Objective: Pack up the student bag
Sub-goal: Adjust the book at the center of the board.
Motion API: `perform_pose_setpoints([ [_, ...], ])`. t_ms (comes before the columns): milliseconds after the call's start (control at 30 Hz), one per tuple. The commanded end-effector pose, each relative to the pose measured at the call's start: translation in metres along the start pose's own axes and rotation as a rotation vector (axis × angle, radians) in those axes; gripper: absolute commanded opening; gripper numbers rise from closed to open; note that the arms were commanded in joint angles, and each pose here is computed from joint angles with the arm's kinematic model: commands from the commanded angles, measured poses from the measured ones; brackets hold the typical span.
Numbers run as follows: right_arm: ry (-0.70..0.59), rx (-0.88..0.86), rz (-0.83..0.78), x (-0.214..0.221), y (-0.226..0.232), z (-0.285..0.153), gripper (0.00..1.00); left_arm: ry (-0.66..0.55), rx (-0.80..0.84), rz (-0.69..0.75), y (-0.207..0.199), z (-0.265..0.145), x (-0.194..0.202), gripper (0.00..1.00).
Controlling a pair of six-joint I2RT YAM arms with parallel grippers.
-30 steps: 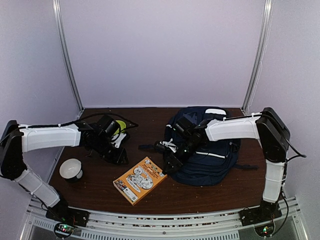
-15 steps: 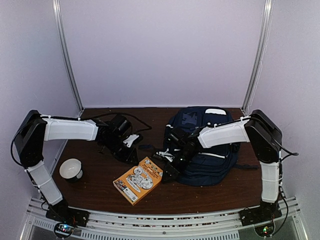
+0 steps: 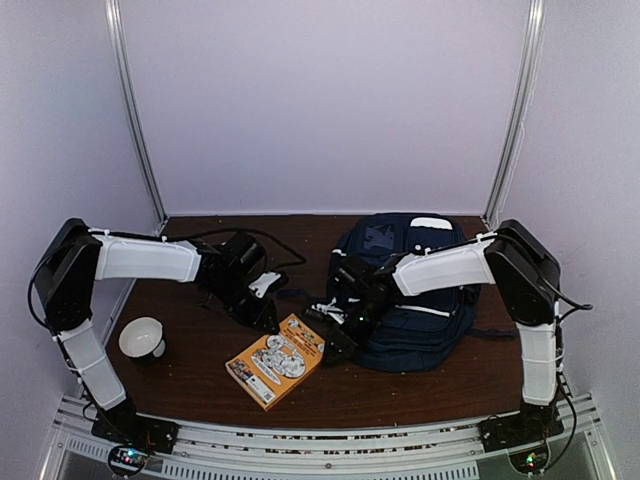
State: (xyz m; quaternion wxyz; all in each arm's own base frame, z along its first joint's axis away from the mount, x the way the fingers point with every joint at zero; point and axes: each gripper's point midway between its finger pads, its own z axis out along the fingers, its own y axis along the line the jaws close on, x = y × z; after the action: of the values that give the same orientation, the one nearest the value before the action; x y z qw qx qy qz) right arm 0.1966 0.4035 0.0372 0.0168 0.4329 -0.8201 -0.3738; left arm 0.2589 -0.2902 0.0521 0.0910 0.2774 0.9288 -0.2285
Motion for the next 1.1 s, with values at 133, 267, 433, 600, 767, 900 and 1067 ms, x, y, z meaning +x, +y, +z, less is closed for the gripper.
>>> perform_pose_setpoints([
  [133, 0.023, 0.017, 0.024, 0.003, -0.011, 0.009, 0.25, 0.002, 0.023, 0.02, -0.004, 0.0, 0.0, 0.18],
  [267, 0.028, 0.016, 0.031, 0.004, -0.013, 0.012, 0.25, 0.002, 0.012, 0.014, -0.002, 0.001, 0.001, 0.17],
  [433, 0.031, 0.022, 0.03, 0.005, -0.013, 0.011, 0.25, 0.002, -0.082, 0.017, 0.014, -0.001, 0.002, 0.29],
  [600, 0.03, 0.022, 0.029, 0.005, -0.013, 0.011, 0.26, 0.027, -0.077, 0.014, 0.015, 0.003, 0.007, 0.28],
  [767, 0.034, 0.023, 0.033, 0.006, -0.015, 0.013, 0.26, 0.008, -0.028, 0.01, 0.005, -0.001, 0.006, 0.2],
  [900, 0.038, 0.023, 0.037, 0.006, -0.016, 0.014, 0.26, -0.002, 0.023, 0.012, -0.005, -0.005, 0.006, 0.14],
  [1067, 0.04, 0.023, 0.038, 0.006, -0.016, 0.015, 0.26, 0.002, 0.044, 0.007, -0.009, -0.006, 0.008, 0.08],
])
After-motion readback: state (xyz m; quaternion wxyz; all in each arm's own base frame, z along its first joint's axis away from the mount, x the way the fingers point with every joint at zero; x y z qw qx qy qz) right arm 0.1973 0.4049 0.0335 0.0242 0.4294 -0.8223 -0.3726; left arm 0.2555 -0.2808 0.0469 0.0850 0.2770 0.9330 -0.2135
